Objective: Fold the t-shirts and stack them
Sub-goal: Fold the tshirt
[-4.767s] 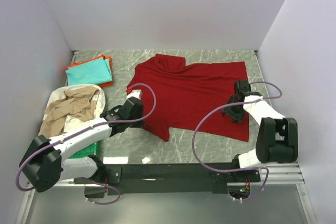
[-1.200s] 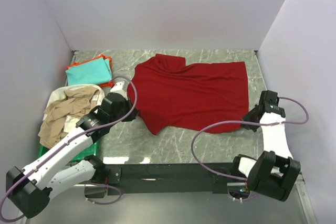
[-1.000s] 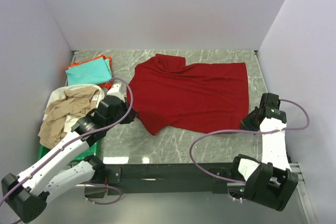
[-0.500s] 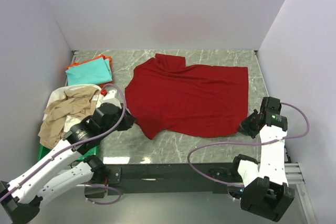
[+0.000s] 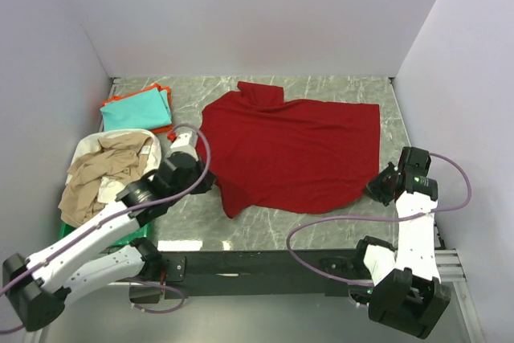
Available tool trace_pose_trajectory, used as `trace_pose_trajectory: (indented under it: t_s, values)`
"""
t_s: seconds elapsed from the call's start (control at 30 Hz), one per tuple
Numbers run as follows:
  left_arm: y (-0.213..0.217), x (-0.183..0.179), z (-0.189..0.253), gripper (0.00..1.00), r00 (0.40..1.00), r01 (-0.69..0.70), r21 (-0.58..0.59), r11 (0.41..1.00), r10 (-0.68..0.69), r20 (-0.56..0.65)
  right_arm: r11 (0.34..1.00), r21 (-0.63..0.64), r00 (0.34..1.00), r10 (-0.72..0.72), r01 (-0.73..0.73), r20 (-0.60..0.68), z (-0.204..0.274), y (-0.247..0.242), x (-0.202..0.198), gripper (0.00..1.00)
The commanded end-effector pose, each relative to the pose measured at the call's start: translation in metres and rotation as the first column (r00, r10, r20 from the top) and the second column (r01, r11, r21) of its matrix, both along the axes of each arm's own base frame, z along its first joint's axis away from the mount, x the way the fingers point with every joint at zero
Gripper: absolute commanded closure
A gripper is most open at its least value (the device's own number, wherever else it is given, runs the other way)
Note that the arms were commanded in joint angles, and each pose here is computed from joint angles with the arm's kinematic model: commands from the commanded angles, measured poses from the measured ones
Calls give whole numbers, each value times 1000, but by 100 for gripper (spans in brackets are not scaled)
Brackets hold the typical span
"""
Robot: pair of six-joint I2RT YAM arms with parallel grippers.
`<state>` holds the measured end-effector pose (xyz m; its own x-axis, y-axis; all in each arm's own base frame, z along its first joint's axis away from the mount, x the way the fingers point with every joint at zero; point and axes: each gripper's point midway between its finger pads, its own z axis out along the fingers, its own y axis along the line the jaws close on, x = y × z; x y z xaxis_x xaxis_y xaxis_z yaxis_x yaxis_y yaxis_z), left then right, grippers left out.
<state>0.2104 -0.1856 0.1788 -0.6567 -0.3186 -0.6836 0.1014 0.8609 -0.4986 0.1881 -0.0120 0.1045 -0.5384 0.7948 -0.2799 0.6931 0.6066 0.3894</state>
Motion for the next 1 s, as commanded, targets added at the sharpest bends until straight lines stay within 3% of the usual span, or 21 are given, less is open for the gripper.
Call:
trace_pose_trajectory:
  t_s: [0.0,0.17,0.4,0.97]
  values:
    - [-6,29,40,100,991,-35,2,999,34,132,1000,-25,990,-1,4,144,13,-8,35,100]
    - [-10,54,45,100,988,-49,32,998,44,147,994,-109,990,-11,26,137,17,-31,55,100]
    - [-6,83,57,100,982,-54,25,998,48,181,997,-52,973,-40,53,226,19,-35,97,100]
    - [-5,174,36,99,987,-68,122,990,49,150,1000,-28,994,-7,10,111,-22,-64,172,100]
